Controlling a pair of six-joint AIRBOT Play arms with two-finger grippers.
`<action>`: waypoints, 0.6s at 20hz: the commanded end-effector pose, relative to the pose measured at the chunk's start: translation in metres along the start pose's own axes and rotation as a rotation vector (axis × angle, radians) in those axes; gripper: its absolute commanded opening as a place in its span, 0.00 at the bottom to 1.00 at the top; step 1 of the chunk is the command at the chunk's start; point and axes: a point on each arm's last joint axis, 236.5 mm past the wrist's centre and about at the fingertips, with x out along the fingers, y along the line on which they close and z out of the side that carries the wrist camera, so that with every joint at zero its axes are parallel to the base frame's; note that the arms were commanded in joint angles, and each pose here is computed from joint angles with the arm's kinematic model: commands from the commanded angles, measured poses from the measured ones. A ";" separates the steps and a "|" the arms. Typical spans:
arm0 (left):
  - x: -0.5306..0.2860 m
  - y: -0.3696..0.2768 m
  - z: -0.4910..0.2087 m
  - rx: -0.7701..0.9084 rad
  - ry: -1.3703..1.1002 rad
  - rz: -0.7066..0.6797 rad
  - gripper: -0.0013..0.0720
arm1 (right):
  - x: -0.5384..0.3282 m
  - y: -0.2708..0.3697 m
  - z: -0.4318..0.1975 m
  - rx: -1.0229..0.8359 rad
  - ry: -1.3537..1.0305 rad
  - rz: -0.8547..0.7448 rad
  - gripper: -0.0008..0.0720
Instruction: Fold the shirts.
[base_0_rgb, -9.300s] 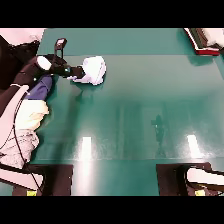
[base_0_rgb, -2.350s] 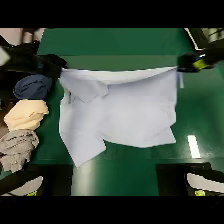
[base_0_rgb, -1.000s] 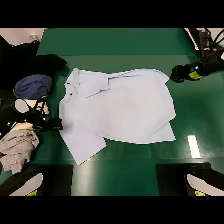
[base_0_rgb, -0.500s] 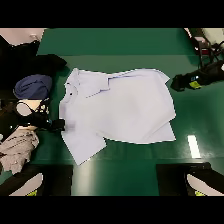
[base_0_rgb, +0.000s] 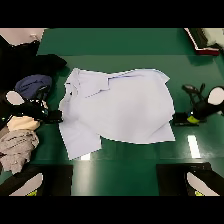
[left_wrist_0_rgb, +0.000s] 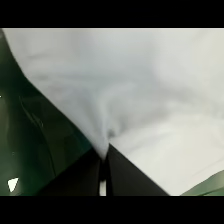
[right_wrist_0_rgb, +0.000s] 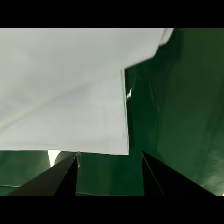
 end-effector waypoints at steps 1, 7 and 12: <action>-0.003 -0.003 0.003 0.004 -0.007 -0.007 0.05 | 0.032 -0.010 -0.029 0.100 0.056 0.062 0.61; -0.003 -0.003 0.002 0.003 -0.003 -0.010 0.05 | 0.060 -0.005 -0.035 0.136 0.040 0.107 0.61; -0.003 -0.004 0.001 0.003 0.000 -0.011 0.05 | 0.070 -0.003 -0.030 0.140 0.060 0.115 0.60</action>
